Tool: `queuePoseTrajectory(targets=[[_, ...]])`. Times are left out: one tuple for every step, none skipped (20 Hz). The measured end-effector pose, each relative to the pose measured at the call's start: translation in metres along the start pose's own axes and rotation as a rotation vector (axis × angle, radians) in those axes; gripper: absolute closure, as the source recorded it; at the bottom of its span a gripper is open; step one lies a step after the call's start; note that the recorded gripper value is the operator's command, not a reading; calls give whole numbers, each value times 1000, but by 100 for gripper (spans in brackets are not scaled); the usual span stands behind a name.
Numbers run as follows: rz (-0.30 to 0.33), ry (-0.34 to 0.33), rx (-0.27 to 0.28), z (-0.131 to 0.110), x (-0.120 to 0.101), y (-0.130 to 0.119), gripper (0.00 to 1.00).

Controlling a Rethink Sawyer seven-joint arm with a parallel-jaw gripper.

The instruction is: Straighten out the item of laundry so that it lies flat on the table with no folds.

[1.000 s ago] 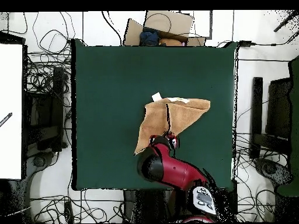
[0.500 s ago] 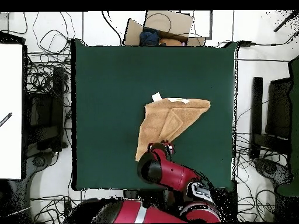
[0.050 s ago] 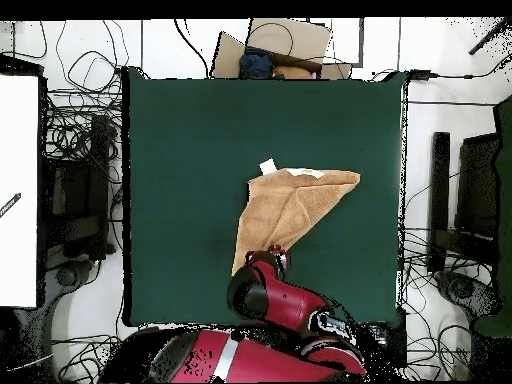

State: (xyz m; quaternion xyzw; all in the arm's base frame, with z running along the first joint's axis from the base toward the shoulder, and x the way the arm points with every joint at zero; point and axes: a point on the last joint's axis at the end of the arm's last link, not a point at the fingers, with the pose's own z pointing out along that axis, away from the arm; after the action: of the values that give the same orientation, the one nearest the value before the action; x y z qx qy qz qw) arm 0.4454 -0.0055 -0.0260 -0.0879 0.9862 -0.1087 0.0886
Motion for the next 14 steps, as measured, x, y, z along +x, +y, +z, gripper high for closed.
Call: queuePoseTrajectory(targets=[[1,0,0,0,1,0,100],[2,0,0,-1,2,0,100],[6,1,-1,-2,3,-1,100],[10,2,-2,-2,3,-1,100],[14,3,-4,-4,5,-2,100],[18,5,-5,-6,6,-2,100],[22,6,-7,-7,7,-3,100],[26,6,-8,-9,8,-3,100],[34,6,-11,-13,9,-5,100],[41,6,-13,-16,10,-6,100],[45,6,-15,-18,10,-6,100],[51,5,-18,-20,10,-7,100],[60,4,-22,-23,11,-8,100],[70,1,-27,-27,11,-9,100]])
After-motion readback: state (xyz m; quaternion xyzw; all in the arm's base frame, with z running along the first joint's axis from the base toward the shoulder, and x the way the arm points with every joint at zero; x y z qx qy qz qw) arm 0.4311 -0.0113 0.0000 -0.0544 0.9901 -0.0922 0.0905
